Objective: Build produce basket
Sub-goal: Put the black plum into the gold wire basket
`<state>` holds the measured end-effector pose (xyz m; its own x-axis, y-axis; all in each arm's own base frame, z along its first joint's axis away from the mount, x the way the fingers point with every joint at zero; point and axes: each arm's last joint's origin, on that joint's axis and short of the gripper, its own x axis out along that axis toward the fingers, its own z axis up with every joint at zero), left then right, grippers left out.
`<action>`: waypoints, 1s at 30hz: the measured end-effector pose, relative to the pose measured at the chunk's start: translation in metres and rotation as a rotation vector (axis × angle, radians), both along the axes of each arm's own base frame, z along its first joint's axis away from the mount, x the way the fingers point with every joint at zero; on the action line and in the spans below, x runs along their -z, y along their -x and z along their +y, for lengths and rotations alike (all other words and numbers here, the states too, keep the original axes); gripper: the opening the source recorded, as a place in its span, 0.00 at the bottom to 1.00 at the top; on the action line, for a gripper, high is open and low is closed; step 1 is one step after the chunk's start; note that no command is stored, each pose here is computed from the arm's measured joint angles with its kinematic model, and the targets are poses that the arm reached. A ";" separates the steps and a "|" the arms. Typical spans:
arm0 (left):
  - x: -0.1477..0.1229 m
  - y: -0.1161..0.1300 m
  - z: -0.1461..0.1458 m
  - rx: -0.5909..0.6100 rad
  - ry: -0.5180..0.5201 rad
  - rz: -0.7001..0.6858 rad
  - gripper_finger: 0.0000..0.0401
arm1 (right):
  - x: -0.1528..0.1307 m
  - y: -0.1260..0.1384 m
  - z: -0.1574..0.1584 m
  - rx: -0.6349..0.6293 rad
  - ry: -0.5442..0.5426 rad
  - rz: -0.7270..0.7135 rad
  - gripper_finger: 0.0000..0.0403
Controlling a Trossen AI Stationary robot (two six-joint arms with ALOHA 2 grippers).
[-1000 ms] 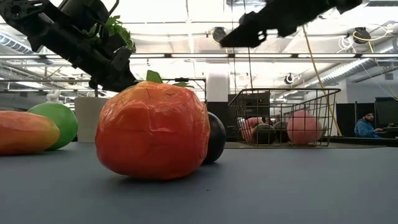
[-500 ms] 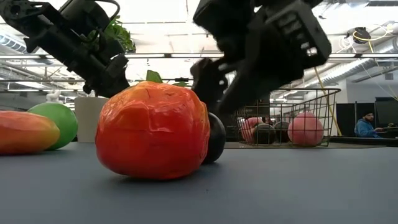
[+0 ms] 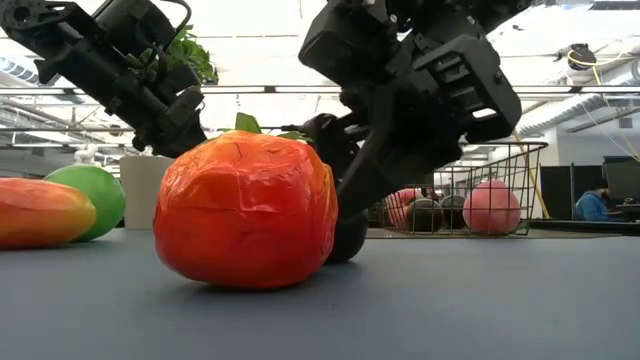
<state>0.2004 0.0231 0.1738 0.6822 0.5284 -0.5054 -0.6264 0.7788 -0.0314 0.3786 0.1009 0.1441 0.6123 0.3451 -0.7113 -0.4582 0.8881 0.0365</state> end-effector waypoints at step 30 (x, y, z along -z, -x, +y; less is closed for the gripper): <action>0.003 0.002 -0.007 -0.004 0.053 0.005 0.48 | -0.178 0.132 -0.121 0.920 0.636 -0.152 0.57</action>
